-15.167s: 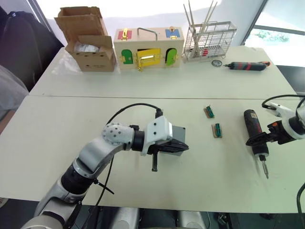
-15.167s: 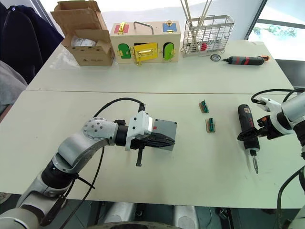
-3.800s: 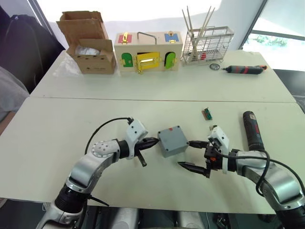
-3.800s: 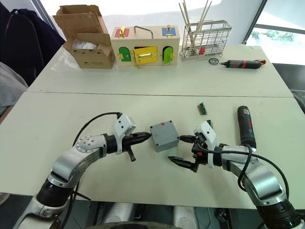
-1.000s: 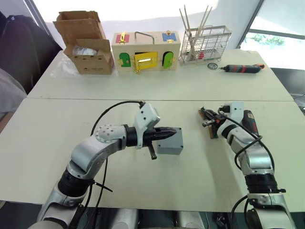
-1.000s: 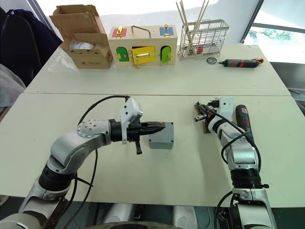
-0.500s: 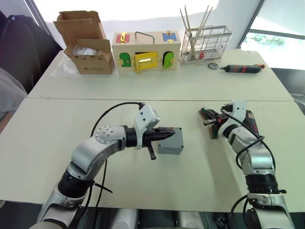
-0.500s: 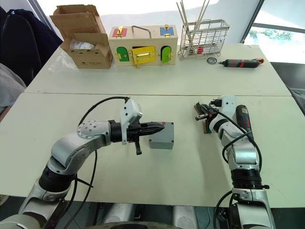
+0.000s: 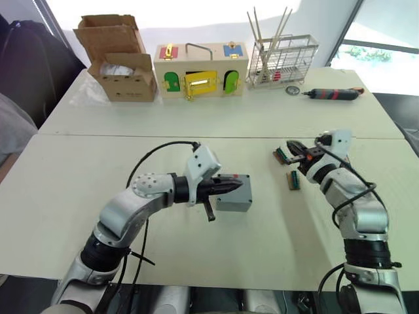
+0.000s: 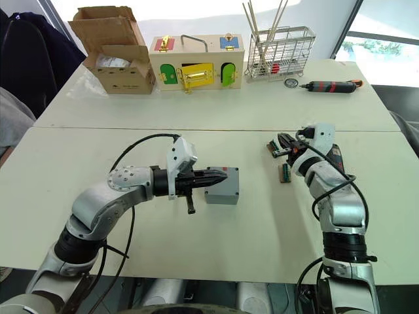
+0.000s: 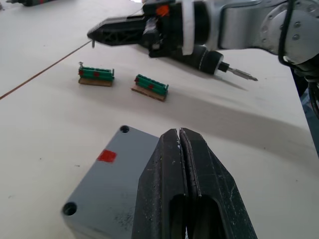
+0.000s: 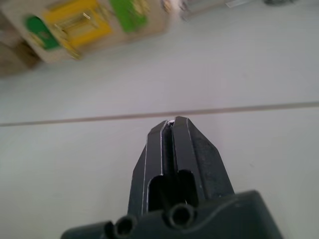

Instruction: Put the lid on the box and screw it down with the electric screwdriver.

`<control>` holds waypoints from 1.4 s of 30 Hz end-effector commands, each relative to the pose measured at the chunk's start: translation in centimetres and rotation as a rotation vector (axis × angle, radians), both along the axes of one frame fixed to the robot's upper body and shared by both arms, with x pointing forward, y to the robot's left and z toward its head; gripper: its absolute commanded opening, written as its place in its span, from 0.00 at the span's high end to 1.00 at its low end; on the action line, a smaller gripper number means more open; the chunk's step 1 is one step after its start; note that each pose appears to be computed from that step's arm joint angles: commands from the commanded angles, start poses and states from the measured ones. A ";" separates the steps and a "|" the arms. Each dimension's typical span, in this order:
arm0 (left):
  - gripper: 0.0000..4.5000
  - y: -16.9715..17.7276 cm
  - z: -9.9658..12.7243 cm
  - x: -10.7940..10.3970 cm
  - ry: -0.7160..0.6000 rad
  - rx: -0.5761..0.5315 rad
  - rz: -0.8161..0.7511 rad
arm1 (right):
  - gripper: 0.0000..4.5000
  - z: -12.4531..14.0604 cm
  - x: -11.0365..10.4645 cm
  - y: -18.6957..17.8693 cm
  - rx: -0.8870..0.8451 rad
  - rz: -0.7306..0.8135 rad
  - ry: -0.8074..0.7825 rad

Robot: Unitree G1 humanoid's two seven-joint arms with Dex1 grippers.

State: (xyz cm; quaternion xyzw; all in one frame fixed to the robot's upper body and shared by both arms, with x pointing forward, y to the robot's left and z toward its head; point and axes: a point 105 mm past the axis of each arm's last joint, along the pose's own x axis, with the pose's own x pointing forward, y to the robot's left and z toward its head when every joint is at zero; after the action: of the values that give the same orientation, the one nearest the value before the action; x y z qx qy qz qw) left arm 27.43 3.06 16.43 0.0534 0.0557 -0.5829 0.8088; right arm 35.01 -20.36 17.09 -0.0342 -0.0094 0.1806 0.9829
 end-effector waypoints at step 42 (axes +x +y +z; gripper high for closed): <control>1.00 3.6 -0.8 -1.7 0.049 0.059 0.054 | 0.99 -2.8 -5.5 7.6 -0.051 0.527 0.091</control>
State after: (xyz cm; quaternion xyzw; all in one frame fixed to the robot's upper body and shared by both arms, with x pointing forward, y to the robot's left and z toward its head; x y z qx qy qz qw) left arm 26.02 6.98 14.71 0.0559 0.1133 -0.5521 0.8241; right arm 29.41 -12.97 13.39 -0.0393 0.0515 0.4301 0.9005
